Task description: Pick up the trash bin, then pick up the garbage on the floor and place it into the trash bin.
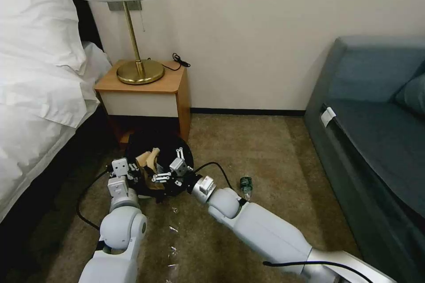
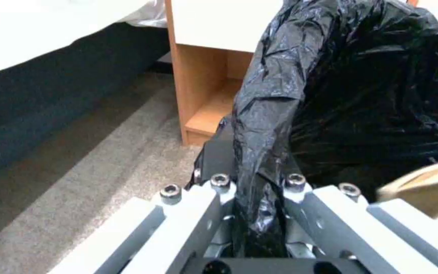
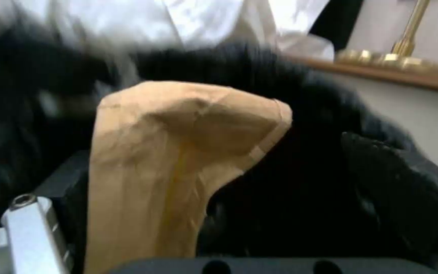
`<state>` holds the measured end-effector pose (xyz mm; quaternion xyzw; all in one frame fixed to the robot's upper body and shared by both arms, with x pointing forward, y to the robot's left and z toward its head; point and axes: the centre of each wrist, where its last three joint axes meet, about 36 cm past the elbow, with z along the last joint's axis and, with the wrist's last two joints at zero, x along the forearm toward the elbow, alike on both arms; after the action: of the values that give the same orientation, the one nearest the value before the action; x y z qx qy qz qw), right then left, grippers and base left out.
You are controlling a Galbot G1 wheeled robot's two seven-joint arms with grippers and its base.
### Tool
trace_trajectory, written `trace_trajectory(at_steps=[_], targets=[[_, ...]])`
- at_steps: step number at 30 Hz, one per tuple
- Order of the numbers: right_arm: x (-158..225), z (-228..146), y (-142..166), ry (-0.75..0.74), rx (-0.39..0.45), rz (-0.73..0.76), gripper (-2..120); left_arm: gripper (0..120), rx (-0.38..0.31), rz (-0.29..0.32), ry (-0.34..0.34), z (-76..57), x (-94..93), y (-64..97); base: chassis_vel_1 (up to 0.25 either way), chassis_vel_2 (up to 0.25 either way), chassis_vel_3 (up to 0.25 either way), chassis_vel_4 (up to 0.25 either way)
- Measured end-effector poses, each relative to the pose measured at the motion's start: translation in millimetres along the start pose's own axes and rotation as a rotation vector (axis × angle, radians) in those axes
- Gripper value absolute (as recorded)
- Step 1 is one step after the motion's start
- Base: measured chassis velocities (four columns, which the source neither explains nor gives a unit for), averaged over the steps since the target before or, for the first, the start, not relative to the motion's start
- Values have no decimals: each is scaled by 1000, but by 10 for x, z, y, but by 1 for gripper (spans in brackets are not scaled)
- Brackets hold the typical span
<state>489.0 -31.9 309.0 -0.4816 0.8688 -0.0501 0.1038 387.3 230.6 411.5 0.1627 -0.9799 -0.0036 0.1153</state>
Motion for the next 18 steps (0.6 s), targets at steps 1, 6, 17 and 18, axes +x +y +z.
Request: trace_trajectory(at_steps=[1, 6, 17, 18], targets=[[12, 44, -74, 21, 13, -8, 100, 3, 1, 1, -1, -8, 1, -3, 0, 0, 0, 0], [-62, 61, -354, 63, 51, 19, 100, 3, 3, 3, -1, -11, 7, -14, 0, 0, 0, 0], [-148, -62, -635, 69, 110, 16, 100, 3, 1, 5, 2, -3, -29, -19, 0, 0, 0, 0], [-148, -62, -635, 69, 110, 16, 100, 3, 1, 5, 2, -3, -29, -19, 0, 0, 0, 0]])
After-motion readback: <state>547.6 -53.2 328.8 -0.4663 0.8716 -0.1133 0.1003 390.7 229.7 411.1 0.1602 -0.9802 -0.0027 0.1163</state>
